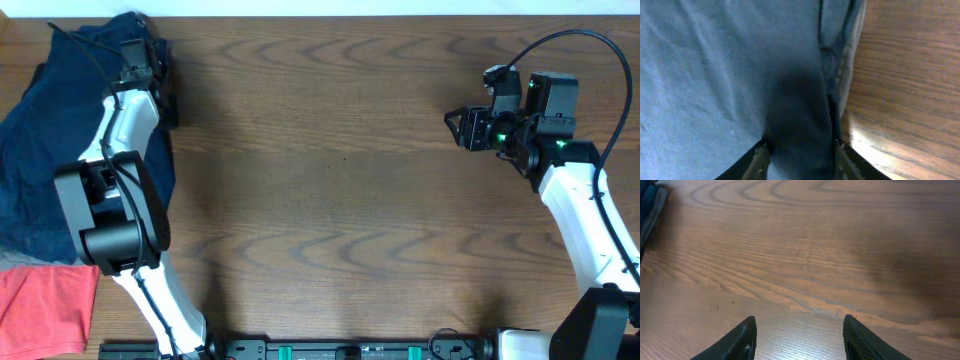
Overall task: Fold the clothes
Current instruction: 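Reach the left gripper to the top navy shorts on the pile, then grasp the edge of the top navy shorts with the left gripper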
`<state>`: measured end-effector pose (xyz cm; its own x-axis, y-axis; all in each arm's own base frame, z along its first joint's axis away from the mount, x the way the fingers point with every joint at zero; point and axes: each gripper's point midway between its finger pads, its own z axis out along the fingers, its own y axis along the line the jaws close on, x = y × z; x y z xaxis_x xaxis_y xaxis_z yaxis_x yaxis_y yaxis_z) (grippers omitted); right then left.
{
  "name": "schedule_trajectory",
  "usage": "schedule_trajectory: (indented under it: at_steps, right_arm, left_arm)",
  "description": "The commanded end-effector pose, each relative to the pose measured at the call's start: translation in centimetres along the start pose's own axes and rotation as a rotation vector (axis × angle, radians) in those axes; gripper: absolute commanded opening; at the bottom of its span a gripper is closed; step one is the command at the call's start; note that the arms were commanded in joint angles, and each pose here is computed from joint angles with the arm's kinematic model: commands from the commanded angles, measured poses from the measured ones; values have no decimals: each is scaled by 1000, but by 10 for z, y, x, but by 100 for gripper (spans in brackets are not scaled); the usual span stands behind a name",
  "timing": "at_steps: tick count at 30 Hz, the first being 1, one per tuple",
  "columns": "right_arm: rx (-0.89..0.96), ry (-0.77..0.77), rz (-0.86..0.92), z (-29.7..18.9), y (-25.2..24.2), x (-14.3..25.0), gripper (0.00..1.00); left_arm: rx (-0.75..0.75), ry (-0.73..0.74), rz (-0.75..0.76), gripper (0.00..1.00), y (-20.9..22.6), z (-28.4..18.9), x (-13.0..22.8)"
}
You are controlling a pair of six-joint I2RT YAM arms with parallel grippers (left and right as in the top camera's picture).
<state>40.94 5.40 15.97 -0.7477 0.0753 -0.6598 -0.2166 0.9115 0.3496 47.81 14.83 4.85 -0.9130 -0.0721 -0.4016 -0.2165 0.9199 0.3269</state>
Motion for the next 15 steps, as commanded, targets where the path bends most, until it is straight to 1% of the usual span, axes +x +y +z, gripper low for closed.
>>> schedule_trajectory:
  at_steps: [1,10,11,13,14,15]
  right_arm:
    - [-13,-8,-26,2,9,-6,53]
    - [-12,-9,-27,2,9,-6,53]
    - [-12,-9,-27,2,9,-6,54]
    - [-12,-9,-27,2,9,-6,54]
    - [-12,-9,-27,2,9,-6,54]
    - [-12,-9,-27,2,9,-6,54]
  left_arm:
    - [-14,4,-18,40,7,4,0]
    - [-10,42,-6,40,0,23,11]
    - [-10,47,-4,35,-1,25,12]
    - [-10,49,-3,20,-1,24,13]
    - [-12,45,-5,10,0,23,12]
    - [-16,41,-6,6,1,21,10]
